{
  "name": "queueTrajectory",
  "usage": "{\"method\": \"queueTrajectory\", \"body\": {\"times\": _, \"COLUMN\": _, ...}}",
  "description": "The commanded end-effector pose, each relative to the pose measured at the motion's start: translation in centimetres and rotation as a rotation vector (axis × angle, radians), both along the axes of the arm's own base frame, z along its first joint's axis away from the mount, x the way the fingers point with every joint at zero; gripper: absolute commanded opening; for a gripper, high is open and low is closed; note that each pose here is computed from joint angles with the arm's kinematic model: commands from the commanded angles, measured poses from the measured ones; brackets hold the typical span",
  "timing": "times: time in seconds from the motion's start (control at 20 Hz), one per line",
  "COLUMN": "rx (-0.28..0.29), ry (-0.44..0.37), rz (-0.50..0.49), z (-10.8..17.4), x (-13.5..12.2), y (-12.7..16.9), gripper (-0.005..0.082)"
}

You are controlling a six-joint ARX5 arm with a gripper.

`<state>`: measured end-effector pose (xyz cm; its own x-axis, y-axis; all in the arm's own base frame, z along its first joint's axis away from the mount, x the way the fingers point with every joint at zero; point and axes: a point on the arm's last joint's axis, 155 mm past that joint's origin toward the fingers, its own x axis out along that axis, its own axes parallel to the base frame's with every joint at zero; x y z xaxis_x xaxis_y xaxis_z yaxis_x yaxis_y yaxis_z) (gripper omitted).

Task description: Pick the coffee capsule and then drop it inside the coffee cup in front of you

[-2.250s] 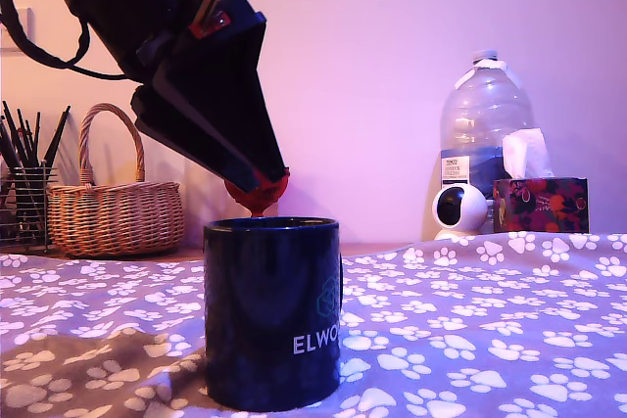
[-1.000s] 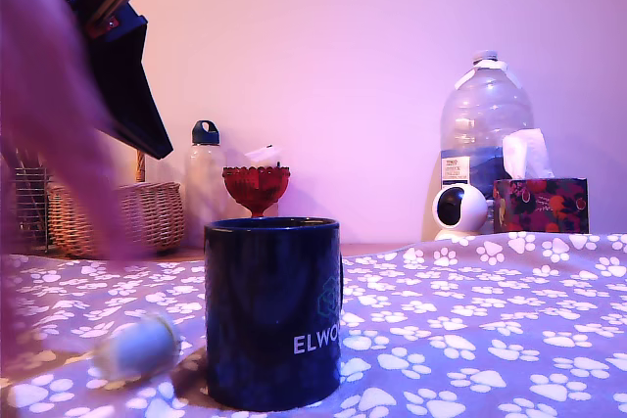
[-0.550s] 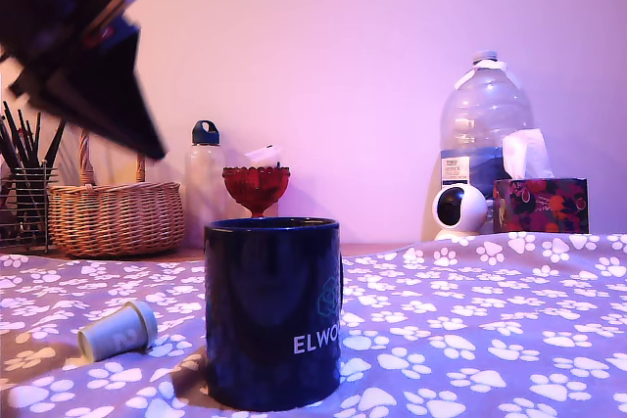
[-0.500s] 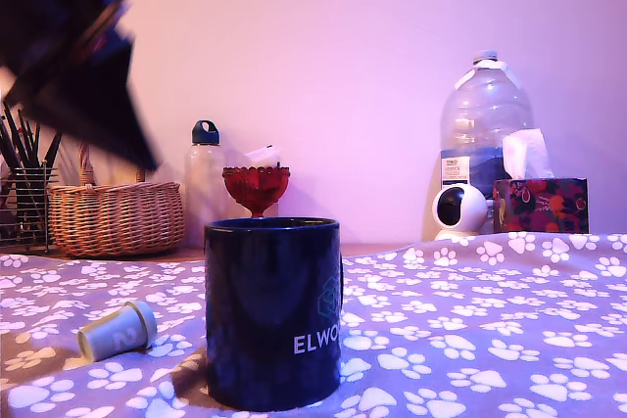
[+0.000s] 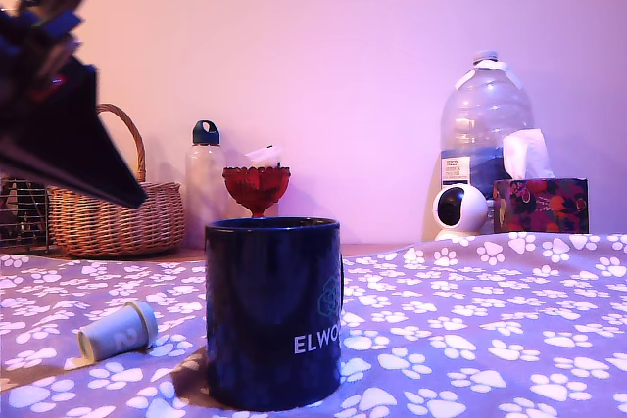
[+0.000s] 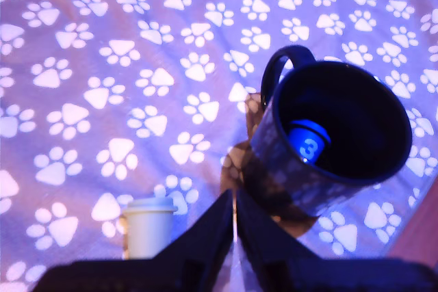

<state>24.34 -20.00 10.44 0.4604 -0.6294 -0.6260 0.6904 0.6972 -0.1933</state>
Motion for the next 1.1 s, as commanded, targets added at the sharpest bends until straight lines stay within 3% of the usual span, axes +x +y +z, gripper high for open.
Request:
{"method": "queueTrajectory", "body": {"times": 0.0, "rx": -0.023, "ry": -0.017, "rz": 0.013, "z": 0.1, "x": -0.4, "y": 0.2, "gripper": -0.0019}}
{"method": "queueTrajectory", "body": {"times": 0.2, "rx": -0.031, "ry": -0.078, "rz": 0.067, "z": 1.5, "x": -0.1, "y": 1.1, "gripper": -0.0019}}
{"method": "queueTrajectory", "body": {"times": 0.35, "rx": -0.045, "ry": -0.065, "rz": 0.098, "z": 1.8, "x": -0.1, "y": 1.4, "gripper": -0.0019}}
{"method": "queueTrajectory", "body": {"times": 0.7, "rx": 0.022, "ry": -0.081, "rz": 0.214, "z": 1.4, "x": 0.6, "y": 3.7, "gripper": -0.0018}}
{"method": "queueTrajectory", "body": {"times": 1.05, "rx": 0.048, "ry": -0.101, "rz": 0.254, "z": 1.5, "x": 1.0, "y": 4.5, "gripper": -0.0009}}
